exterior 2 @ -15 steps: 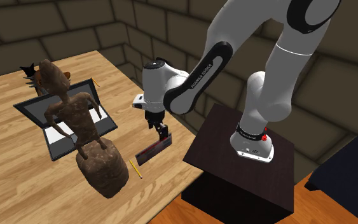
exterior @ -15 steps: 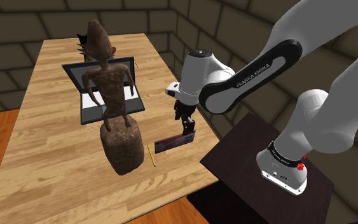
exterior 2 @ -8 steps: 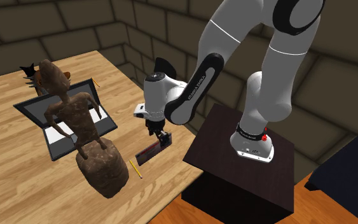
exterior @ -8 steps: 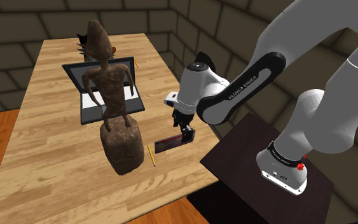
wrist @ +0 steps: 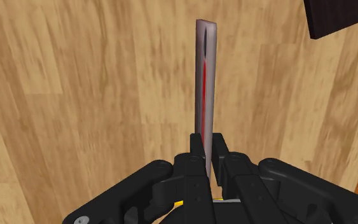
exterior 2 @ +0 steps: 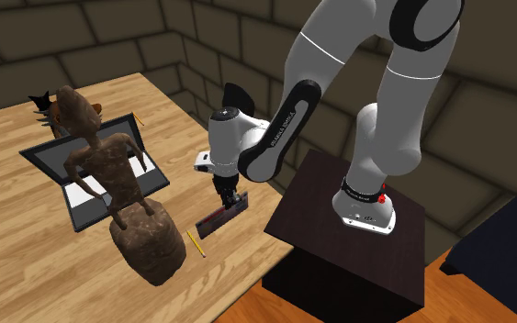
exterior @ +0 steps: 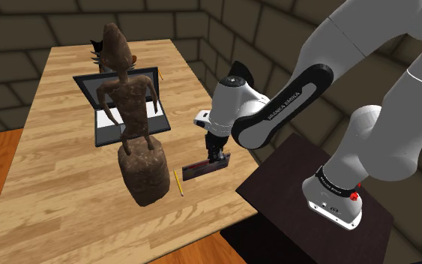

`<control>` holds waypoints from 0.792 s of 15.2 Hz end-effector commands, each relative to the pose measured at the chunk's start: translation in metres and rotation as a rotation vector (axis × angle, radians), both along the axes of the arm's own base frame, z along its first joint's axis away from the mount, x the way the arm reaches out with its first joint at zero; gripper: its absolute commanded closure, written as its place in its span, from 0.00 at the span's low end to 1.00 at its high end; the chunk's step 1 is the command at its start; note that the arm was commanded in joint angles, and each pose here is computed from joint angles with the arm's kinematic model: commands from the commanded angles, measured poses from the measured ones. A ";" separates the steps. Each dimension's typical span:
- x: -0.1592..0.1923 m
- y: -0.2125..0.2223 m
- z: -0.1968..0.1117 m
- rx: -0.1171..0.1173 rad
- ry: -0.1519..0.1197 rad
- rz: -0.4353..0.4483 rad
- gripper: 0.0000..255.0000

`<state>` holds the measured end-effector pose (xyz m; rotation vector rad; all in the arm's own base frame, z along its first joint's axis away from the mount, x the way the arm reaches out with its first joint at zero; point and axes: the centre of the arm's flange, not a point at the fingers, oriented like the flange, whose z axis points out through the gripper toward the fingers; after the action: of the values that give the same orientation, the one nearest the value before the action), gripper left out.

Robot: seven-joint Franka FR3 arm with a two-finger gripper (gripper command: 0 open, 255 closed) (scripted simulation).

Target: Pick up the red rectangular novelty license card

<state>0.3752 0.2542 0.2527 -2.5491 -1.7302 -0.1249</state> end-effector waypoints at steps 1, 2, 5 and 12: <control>0.000 0.000 0.000 0.000 0.000 0.000 1.00; 0.000 0.000 0.000 0.000 0.000 0.000 1.00; 0.000 0.001 0.005 0.000 0.000 0.000 1.00; 0.000 0.001 0.042 0.000 0.000 0.000 1.00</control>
<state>0.3761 0.2552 0.2897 -2.5490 -1.7304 -0.1253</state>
